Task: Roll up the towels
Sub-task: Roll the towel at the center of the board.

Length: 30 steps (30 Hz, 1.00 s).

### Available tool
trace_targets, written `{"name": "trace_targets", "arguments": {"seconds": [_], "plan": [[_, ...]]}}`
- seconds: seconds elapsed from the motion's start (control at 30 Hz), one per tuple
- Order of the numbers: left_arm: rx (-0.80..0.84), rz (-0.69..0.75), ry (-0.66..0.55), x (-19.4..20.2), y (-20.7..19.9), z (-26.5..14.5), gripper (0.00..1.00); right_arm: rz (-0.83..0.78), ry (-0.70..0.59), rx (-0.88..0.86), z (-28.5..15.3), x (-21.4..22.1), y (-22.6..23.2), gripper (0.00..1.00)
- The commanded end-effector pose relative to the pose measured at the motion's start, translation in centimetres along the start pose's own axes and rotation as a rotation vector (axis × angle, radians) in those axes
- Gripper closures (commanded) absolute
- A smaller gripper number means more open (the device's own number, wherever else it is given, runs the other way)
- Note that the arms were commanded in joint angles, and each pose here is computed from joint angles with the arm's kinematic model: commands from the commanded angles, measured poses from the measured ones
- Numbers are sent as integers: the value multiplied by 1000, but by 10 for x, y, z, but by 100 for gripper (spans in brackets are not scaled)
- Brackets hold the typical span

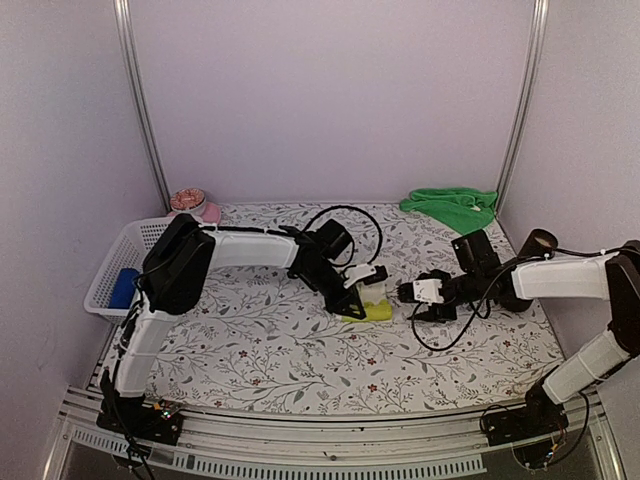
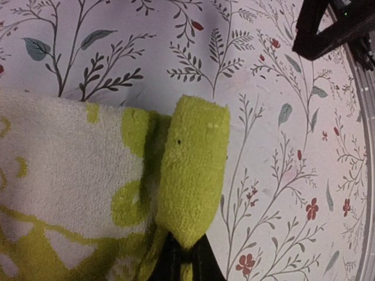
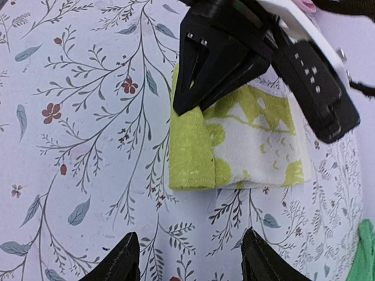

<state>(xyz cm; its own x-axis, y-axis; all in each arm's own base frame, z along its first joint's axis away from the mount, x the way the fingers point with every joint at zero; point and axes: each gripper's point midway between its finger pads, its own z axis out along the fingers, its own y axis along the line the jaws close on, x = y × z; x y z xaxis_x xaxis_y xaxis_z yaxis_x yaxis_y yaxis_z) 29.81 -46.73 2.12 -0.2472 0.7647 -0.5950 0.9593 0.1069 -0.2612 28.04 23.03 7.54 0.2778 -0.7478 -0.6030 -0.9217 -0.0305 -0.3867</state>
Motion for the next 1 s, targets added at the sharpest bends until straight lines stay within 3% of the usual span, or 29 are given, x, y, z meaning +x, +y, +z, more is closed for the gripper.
{"name": "trace_targets", "arguments": {"seconds": [0.0, 0.53, 0.83, 0.9, 0.97], "plan": [[139, -178, 123, 40, -12, 11, 100, -186, -35, 201, 7, -36, -21, 40], [194, -323, 83, 42, 5, 13, 100, -197, 100, 218, 82, -39, -7, 47], [212, -342, 89, 48, 4, 17, 100, -172, 185, 221, 101, -21, -8, 65], [214, -343, 90, 49, 4, 17, 100, -168, 194, 218, 103, -18, -7, 71], [210, -342, 88, 47, 4, 16, 100, -170, 198, 206, 104, -17, -4, 84]]}}
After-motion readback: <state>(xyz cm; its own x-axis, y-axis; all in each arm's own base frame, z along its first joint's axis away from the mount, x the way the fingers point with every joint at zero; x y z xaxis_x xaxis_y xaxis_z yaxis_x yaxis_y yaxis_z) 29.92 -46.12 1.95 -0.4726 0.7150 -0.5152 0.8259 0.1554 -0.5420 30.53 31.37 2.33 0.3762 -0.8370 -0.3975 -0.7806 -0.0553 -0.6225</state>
